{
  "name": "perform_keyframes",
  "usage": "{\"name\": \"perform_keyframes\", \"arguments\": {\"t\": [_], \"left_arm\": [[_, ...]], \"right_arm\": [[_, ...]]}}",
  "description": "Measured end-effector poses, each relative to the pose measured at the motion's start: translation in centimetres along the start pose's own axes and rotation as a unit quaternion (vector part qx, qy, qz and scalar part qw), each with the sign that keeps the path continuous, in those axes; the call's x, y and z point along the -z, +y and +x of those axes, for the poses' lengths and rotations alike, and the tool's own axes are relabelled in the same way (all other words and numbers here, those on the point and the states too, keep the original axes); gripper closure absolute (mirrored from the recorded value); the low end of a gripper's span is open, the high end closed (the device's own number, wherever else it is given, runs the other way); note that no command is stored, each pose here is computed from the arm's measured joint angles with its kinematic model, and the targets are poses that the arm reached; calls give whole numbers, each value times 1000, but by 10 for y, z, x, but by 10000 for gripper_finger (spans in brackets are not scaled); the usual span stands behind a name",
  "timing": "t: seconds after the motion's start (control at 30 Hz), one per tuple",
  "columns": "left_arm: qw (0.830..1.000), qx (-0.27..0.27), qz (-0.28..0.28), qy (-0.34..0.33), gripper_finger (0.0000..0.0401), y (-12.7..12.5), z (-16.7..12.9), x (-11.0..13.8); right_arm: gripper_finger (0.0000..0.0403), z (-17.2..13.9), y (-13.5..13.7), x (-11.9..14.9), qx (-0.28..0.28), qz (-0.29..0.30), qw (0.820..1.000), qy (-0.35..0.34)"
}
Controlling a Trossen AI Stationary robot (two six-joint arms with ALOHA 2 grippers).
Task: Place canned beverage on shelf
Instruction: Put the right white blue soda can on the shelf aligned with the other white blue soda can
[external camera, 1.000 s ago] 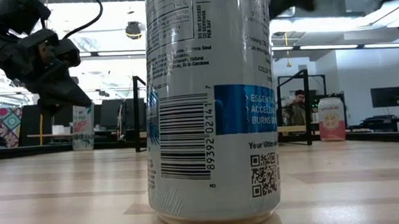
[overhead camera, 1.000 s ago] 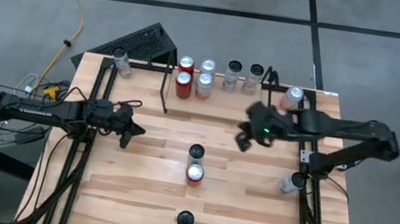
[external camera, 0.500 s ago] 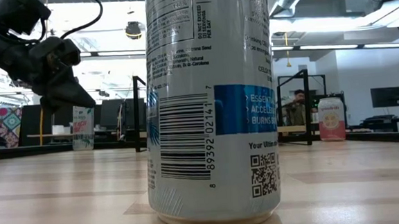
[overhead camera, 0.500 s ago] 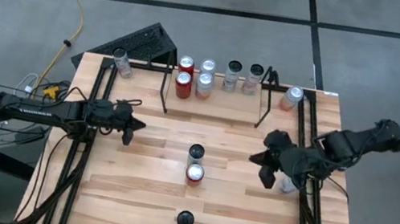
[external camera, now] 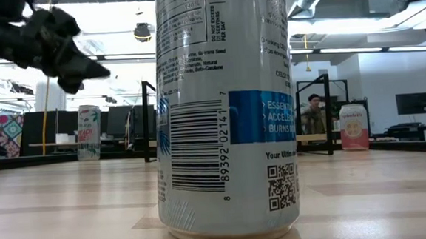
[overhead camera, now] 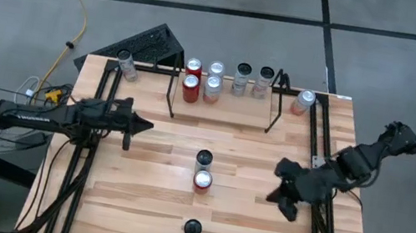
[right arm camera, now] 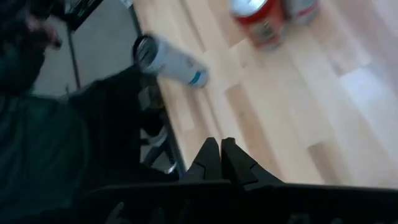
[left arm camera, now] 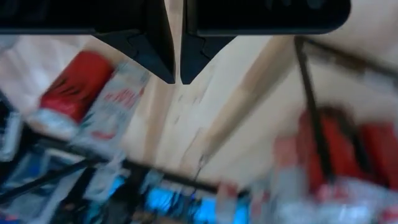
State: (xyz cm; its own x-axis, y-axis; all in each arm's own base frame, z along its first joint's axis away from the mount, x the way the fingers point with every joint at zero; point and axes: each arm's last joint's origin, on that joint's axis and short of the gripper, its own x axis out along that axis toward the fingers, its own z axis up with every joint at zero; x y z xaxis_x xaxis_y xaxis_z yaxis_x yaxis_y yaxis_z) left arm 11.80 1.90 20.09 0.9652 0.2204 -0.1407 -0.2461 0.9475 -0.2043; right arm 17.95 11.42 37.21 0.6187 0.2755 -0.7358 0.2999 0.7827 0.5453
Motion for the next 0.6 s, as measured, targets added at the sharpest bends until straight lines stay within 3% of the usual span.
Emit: {"name": "perform_keyframes", "arguments": {"t": [0.23,0.47,0.6], "left_arm": [[997,13,19,-69,390,-1,-18,-11],[996,16,20,-87,390,0,-30,-10],[993,27,42,-104,390,0,-35,-12]], "right_arm": [[403,-10,-7,14,58,-67,996,-11],[403,-14,-26,14,128,-57,990,29],[401,-14,-31,10,134,-33,989,43]]}}
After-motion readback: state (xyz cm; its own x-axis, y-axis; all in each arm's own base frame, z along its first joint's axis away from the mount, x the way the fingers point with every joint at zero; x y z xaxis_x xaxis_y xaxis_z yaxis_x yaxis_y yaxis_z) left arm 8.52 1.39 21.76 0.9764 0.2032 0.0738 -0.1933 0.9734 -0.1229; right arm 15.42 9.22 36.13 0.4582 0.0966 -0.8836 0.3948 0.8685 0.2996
